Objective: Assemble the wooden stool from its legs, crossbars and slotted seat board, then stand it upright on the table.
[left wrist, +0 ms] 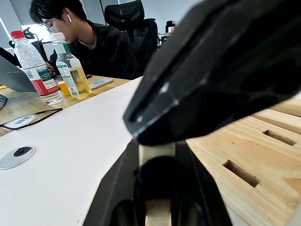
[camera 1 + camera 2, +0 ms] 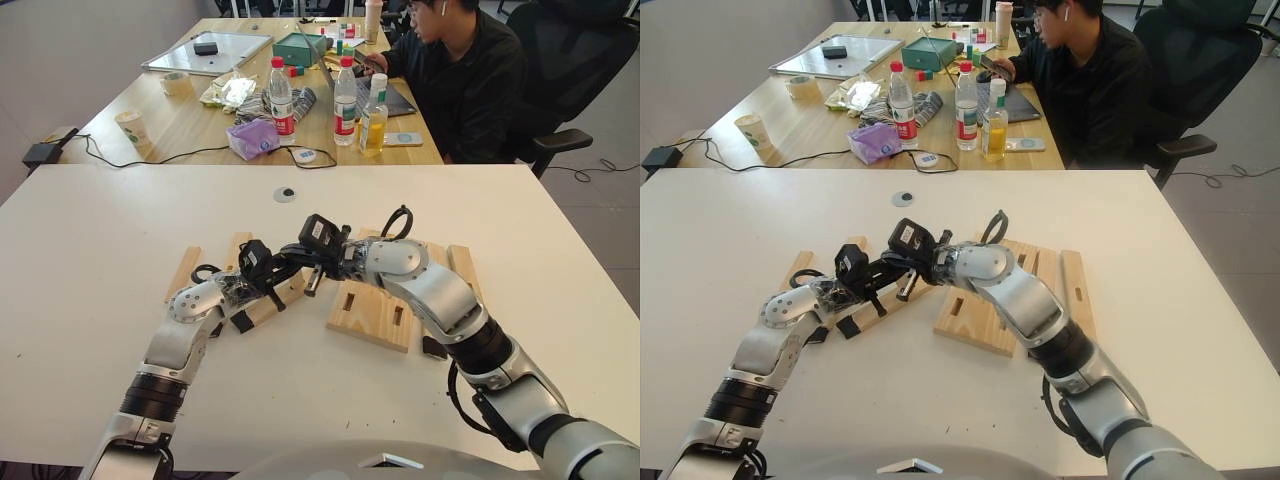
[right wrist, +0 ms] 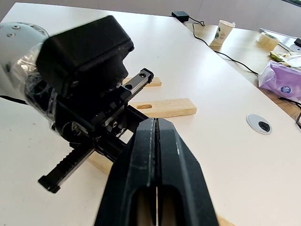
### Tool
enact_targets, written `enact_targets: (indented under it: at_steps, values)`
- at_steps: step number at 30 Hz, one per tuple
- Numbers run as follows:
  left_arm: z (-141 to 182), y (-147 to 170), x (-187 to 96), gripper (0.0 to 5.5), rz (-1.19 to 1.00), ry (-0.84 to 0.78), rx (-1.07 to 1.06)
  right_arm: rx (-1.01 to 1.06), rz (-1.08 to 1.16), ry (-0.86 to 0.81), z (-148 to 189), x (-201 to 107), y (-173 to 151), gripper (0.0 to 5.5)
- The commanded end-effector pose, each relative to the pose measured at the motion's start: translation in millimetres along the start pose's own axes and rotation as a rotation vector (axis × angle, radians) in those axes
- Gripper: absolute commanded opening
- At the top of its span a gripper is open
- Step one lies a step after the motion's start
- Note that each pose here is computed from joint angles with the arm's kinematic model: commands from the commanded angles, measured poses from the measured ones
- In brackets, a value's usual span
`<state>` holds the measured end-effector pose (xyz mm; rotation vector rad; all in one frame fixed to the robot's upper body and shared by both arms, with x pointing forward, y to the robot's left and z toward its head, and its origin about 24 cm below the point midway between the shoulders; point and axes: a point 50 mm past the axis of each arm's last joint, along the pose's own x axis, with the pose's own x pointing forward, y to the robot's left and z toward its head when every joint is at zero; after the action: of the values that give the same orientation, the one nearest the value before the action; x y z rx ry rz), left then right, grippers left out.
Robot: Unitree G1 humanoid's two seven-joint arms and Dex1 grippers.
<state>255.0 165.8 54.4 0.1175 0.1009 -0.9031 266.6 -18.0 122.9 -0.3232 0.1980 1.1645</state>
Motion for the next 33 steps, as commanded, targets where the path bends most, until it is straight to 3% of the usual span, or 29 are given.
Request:
enact_targets:
  at_steps: [1, 5, 9, 11, 14, 17, 21, 24, 27, 31, 33]
  values:
    - [-85.9, -48.9, -21.1, 0.39, -0.125, 0.378, -0.271, 0.116, -0.063, -0.086, 8.8, -4.5, -14.9, 0.00]
    - [-87.4, -49.5, -21.2, 0.39, -0.124, 0.380, -0.273, 0.097, -0.108, -0.322, 66.4, -19.2, -31.0, 0.00]
    - [-87.4, -48.9, -21.5, 0.39, -0.124, 0.382, -0.273, 0.092, -0.093, -0.341, 75.1, -18.4, -29.2, 0.00]
    - [-87.3, -49.1, -22.1, 0.39, -0.125, 0.383, -0.273, 0.107, -0.049, -0.195, 49.3, -8.8, -20.8, 0.00]
    - [-87.0, -49.4, -21.4, 0.39, -0.133, 0.384, -0.271, 0.140, 0.037, 0.268, -41.5, -4.9, 0.4, 0.00]
    - [-86.7, -49.7, -21.9, 0.39, -0.132, 0.383, -0.272, 0.160, 0.092, 0.398, -71.9, -12.1, 14.3, 0.00]
    - [-87.2, -50.1, -23.5, 0.39, -0.125, 0.385, -0.275, 0.157, 0.047, 0.266, -49.0, -5.2, 3.8, 0.00]
    - [-84.2, -47.5, -20.7, 0.39, -0.120, 0.373, -0.267, 0.192, -0.006, 0.064, -15.7, -6.1, -10.0, 0.00]
    - [-71.5, -39.8, -13.7, 0.39, -0.101, 0.320, -0.224, 0.262, -0.045, -0.170, 21.8, -26.4, -29.4, 0.00]
    - [-22.1, -13.7, 3.3, 0.39, 0.000, 0.130, -0.110, 0.290, -0.172, -0.264, 31.1, -62.1, -61.1, 0.00]
    - [3.2, -0.5, 6.3, 0.83, 0.030, 0.067, -0.073, 0.299, -0.229, -0.255, 24.3, -72.4, -69.8, 0.00]
